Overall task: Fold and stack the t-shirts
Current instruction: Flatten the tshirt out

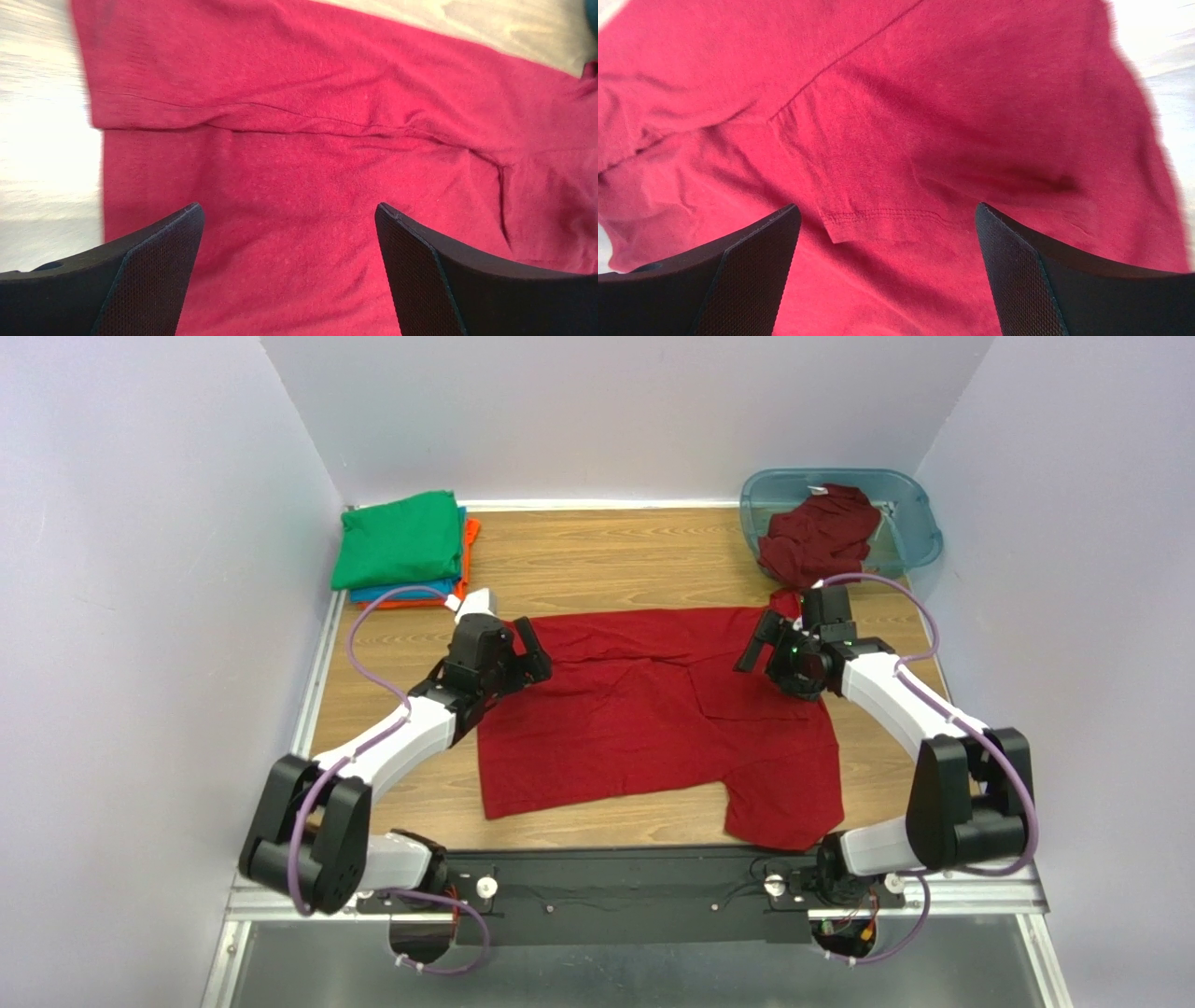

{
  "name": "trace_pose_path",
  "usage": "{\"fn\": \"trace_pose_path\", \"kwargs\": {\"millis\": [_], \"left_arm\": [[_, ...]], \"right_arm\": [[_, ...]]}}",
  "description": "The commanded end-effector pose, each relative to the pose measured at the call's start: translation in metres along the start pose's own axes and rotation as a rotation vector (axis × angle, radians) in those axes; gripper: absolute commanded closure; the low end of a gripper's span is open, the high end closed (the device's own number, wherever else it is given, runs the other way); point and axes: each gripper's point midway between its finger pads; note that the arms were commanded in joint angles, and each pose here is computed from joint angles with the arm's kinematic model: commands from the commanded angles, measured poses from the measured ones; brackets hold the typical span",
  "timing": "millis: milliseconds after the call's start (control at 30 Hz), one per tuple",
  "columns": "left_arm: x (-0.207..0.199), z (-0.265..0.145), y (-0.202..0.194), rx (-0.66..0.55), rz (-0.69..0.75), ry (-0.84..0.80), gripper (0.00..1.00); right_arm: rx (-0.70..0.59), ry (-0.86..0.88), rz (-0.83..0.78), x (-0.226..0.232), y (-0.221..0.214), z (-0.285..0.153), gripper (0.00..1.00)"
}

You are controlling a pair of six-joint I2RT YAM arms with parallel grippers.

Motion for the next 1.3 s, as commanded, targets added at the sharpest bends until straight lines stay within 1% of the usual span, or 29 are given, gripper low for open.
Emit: {"fn": "trace_pose_path", "kwargs": {"millis": [0, 100, 200, 233, 333, 367, 400, 467, 500, 567, 633, 667, 733, 767, 833, 867, 900, 1000, 1067, 1100, 1133, 1200, 1233, 1267], "left_arm": [[-0.008, 0.016, -0.016, 0.052, 0.004, -0.064, 0.02], [0.001, 0.032, -0.027, 0.086, 0.01, -0.02, 0.02], [0.008, 0.044, -0.026, 0.093, 0.017, 0.019, 0.02], [0.015, 0.05, -0.033, 0.116, 0.022, 0.043, 0.02], [0.023, 0.06, -0.031, 0.136, 0.029, 0.069, 0.02], [0.025, 0.062, -0.025, 0.119, 0.028, 0.09, 0.02], [0.036, 0.065, -0.026, 0.135, 0.023, 0.128, 0.02], [0.041, 0.072, -0.016, 0.129, 0.025, 0.15, 0.02], [0.052, 0.076, -0.02, 0.158, 0.021, 0.18, 0.02], [0.047, 0.084, -0.008, 0.156, 0.03, 0.163, 0.02], [0.054, 0.09, -0.009, 0.18, 0.028, 0.18, 0.02], [0.051, 0.094, 0.0, 0.167, 0.029, 0.172, 0.02], [0.053, 0.102, 0.0, 0.186, 0.024, 0.17, 0.02], [0.051, 0.106, 0.011, 0.176, 0.021, 0.158, 0.02], [0.055, 0.114, 0.01, 0.197, 0.021, 0.167, 0.02], [0.052, 0.118, 0.019, 0.186, 0.022, 0.161, 0.02], [0.056, 0.12, 0.015, 0.206, 0.021, 0.175, 0.02], [0.056, 0.118, 0.02, 0.204, 0.022, 0.193, 0.02], [0.053, 0.106, 0.027, 0.183, 0.021, 0.189, 0.02], [0.058, 0.099, 0.021, 0.187, 0.019, 0.204, 0.02], [0.053, 0.088, 0.032, 0.152, 0.017, 0.196, 0.02], [0.059, 0.073, 0.024, 0.149, 0.006, 0.215, 0.02], [0.053, 0.062, 0.032, 0.118, -0.008, 0.199, 0.02], [0.051, 0.057, 0.03, 0.113, -0.017, 0.195, 0.02]], "right_arm": [[0.057, 0.091, 0.008, 0.011, -0.014, 0.019, 0.0], [0.096, 0.094, 0.014, 0.011, -0.023, 0.033, 0.0], [0.126, 0.076, 0.012, 0.008, -0.028, 0.044, 0.0], [0.127, 0.065, 0.014, 0.007, -0.028, 0.048, 0.0], [0.131, 0.027, 0.022, 0.001, -0.028, 0.057, 0.0], [0.132, 0.023, 0.024, 0.001, -0.028, 0.059, 0.0], [0.142, 0.024, 0.027, 0.003, -0.027, 0.062, 0.0], [0.155, 0.029, 0.033, 0.004, -0.029, 0.067, 0.0], [0.162, 0.031, 0.037, 0.006, -0.027, 0.07, 0.0], [0.17, 0.032, 0.046, 0.009, -0.028, 0.073, 0.0], [0.174, 0.032, 0.046, 0.011, -0.029, 0.076, 0.0], [0.174, 0.031, 0.054, 0.012, -0.029, 0.076, 0.0], [0.175, 0.027, 0.055, 0.013, -0.029, 0.078, 0.0], [0.172, 0.022, 0.06, 0.013, -0.027, 0.079, 0.0], [0.168, 0.022, 0.063, 0.014, -0.025, 0.08, 0.0], [0.161, 0.025, 0.067, 0.016, -0.022, 0.08, 0.0], [0.158, 0.017, 0.068, 0.015, -0.022, 0.081, 0.0], [0.131, 0.016, 0.066, 0.016, -0.015, 0.076, 0.0], [0.114, 0.021, 0.059, 0.018, -0.012, 0.071, 0.0], [0.093, 0.03, 0.056, 0.02, -0.007, 0.064, 0.0], [0.084, 0.037, 0.052, 0.022, -0.006, 0.06, 0.0], [0.071, 0.047, 0.052, 0.023, -0.004, 0.051, 0.0], [0.054, 0.06, 0.05, 0.025, -0.003, 0.042, 0.0], [0.05, 0.063, 0.048, 0.024, -0.004, 0.038, 0.0]]}}
Point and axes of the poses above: each gripper's point midway between its finger pads, its own z axis out along the fingers, its own x axis along the line the jaws close on, y = z × x, and after that the axes turned 1 degree about z, right-handed
